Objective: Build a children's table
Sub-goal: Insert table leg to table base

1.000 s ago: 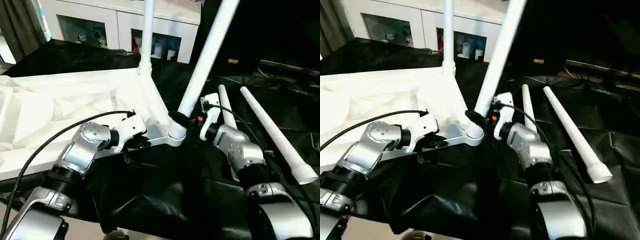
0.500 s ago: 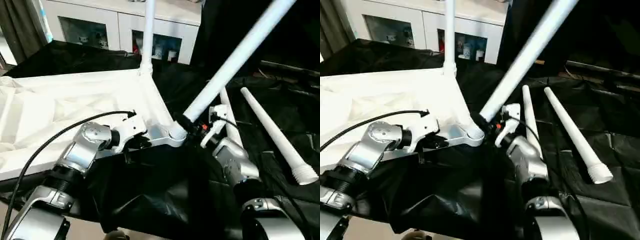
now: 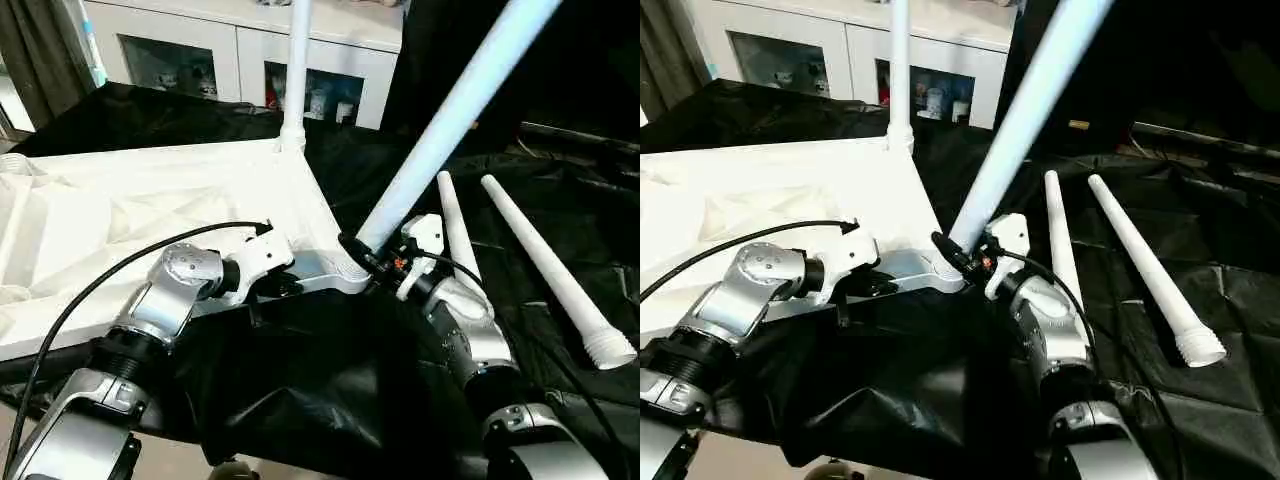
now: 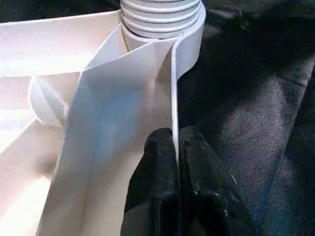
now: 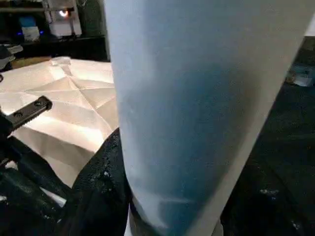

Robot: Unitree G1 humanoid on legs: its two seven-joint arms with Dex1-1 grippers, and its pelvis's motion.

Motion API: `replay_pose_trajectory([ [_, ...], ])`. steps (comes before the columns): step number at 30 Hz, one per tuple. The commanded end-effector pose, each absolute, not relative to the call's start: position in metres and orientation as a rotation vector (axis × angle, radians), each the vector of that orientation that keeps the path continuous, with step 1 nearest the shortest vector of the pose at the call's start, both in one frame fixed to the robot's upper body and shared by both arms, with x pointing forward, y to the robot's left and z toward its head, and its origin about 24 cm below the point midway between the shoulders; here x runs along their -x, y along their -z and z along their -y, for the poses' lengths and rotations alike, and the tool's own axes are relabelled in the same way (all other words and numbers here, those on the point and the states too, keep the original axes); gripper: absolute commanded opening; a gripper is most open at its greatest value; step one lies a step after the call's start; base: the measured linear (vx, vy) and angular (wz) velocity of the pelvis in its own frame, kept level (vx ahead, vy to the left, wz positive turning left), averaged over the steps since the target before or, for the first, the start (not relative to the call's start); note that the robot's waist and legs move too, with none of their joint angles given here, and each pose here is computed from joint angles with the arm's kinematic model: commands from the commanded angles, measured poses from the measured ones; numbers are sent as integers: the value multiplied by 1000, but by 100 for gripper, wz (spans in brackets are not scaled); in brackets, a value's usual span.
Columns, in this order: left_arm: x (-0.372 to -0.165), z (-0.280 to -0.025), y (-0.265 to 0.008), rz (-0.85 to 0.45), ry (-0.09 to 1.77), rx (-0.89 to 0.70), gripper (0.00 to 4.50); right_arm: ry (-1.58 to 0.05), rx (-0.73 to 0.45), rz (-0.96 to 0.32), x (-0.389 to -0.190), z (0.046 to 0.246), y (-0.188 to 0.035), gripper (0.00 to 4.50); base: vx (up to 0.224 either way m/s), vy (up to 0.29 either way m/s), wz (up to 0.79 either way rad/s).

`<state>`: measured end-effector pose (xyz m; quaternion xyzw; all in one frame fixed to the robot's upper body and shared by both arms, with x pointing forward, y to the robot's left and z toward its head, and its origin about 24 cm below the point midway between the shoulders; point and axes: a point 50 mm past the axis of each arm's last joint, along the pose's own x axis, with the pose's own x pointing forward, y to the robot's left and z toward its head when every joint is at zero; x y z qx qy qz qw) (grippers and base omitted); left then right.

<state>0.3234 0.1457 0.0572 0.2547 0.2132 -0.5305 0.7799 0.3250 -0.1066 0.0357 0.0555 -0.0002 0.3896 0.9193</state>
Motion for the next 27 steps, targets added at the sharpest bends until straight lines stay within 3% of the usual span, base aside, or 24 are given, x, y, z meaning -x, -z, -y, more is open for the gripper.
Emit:
replay_pose_trajectory([
  [1,-317,-139,-49,-483,1210,-539,0,-869,-108,-194,-316,103,-9,191,0,0,0],
  [12,-309,-141,-55,-470,1360,-563,0,-1041,-65,-300,-322,100,-13,191,0,0,0],
  [27,-306,-145,-65,-483,1536,-617,0,-1287,-2,-377,-305,112,-3,191,0,0,0],
])
